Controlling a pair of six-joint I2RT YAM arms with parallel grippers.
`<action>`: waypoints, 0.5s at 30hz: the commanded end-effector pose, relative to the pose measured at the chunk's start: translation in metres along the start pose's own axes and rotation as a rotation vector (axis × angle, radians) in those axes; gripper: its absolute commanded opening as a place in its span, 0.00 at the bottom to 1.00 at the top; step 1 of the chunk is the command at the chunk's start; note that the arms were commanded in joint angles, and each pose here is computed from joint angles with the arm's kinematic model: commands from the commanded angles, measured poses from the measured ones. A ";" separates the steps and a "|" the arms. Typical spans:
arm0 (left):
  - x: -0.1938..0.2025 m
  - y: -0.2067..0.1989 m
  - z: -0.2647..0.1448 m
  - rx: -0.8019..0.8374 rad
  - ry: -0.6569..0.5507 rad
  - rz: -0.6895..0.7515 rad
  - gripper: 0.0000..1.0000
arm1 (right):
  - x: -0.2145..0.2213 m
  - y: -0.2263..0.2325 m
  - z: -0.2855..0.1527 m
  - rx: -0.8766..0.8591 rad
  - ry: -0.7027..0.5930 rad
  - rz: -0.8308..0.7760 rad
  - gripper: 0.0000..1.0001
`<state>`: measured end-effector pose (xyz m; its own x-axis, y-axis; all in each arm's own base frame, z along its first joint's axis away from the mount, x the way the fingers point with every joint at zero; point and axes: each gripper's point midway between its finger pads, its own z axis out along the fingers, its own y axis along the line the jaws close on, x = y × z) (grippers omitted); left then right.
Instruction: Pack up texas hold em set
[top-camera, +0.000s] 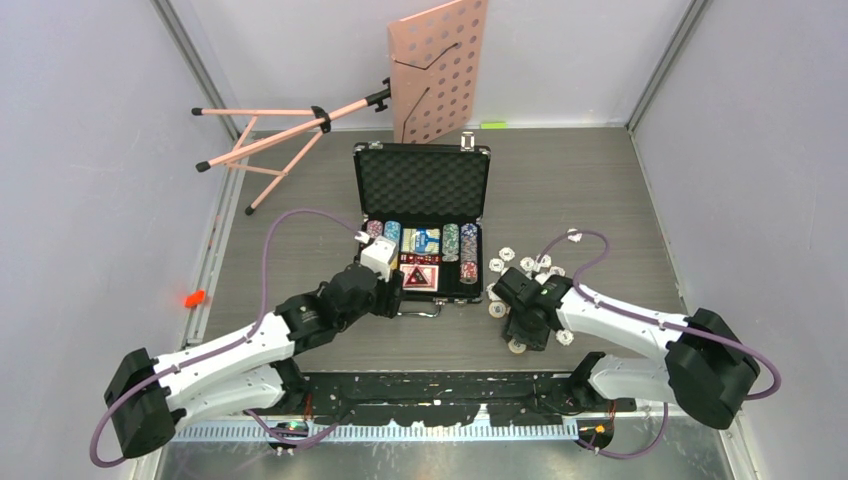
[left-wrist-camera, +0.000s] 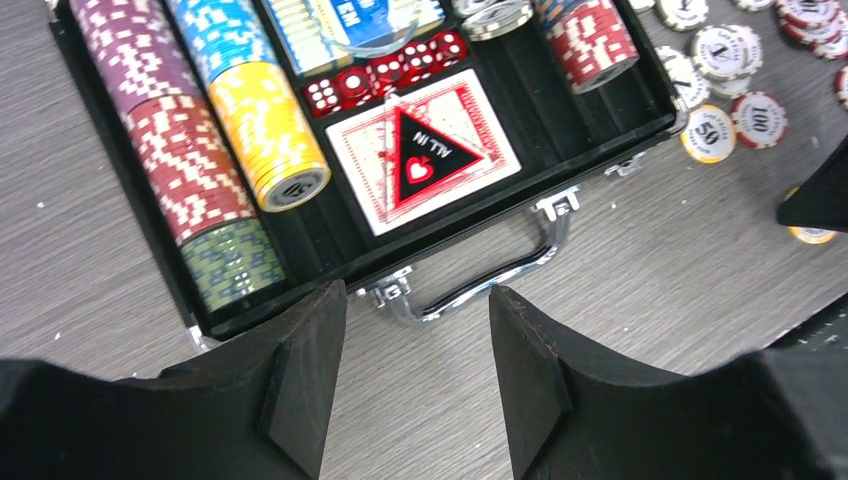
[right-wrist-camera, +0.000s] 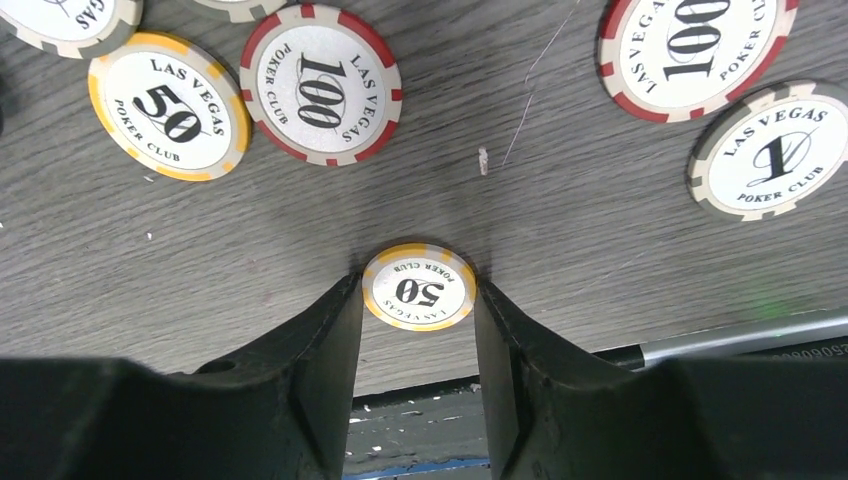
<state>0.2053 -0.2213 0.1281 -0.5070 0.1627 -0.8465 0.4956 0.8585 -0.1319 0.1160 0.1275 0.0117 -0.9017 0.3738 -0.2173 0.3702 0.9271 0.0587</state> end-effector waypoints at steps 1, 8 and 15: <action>-0.006 0.014 -0.004 -0.049 -0.075 0.023 0.57 | -0.005 -0.005 0.001 0.051 -0.019 -0.017 0.38; 0.007 0.019 -0.001 -0.040 -0.129 0.016 0.56 | -0.040 0.037 -0.030 -0.045 -0.122 -0.009 0.33; 0.011 0.030 -0.001 -0.089 -0.152 0.009 0.56 | -0.059 0.060 -0.028 -0.023 -0.137 -0.033 0.32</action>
<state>0.2011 -0.1888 0.0896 -0.4700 0.1776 -0.8646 0.4539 0.8887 -0.0642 0.1665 0.1594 0.0523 -0.8834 0.3515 -0.3099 0.3387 0.9360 0.0961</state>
